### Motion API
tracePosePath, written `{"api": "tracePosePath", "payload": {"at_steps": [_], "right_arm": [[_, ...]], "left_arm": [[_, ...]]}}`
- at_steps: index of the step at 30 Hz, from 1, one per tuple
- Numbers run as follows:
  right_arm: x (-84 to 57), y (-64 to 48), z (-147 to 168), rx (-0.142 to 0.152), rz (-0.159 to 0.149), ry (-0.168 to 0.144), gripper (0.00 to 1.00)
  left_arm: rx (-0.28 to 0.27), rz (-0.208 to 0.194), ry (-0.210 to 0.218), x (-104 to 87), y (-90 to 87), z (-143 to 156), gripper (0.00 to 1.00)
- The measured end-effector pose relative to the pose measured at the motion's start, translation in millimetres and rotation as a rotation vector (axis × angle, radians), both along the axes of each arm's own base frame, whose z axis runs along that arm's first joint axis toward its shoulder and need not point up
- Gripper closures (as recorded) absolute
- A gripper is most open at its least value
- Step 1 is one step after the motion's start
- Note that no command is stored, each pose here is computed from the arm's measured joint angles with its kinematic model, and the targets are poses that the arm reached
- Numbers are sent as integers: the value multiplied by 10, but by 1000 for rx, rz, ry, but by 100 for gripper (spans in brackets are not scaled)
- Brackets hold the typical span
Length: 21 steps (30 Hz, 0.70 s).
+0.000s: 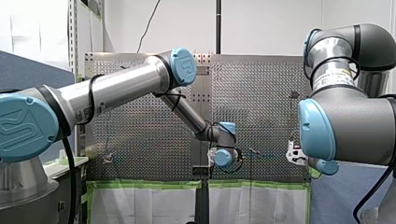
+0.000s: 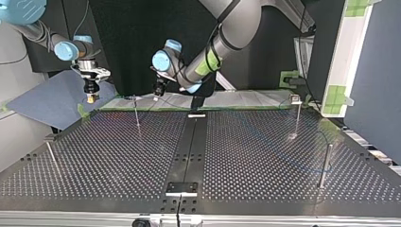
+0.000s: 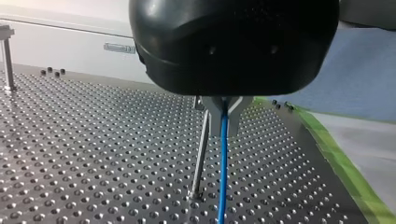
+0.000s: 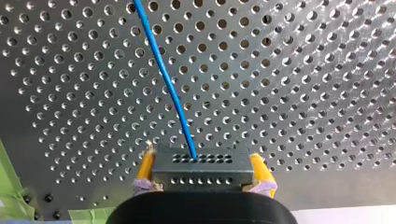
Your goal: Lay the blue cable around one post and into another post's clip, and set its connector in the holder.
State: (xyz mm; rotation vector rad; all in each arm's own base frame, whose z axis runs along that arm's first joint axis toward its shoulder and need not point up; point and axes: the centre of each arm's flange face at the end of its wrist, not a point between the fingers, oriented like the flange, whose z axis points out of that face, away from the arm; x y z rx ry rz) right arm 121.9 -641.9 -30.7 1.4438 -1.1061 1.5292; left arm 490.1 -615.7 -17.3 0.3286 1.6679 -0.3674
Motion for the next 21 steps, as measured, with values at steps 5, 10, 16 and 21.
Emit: {"api": "tracePosePath", "payload": {"at_steps": [5, 10, 16, 21], "right_arm": [[0, -8, 4, -2, -4, -1, 100], [2, -8, 5, -2, -3, -2, 100], [1, -8, 5, -1, -4, -2, 100], [6, -6, 4, 0, -3, -1, 100]], "left_arm": [[-8, 6, 3, 39, 25, 4, 98], [-11, 6, 9, 57, 42, -7, 98], [-14, -1, 15, 57, 44, -13, 98], [-17, -6, 19, 53, 41, -16, 98]]}}
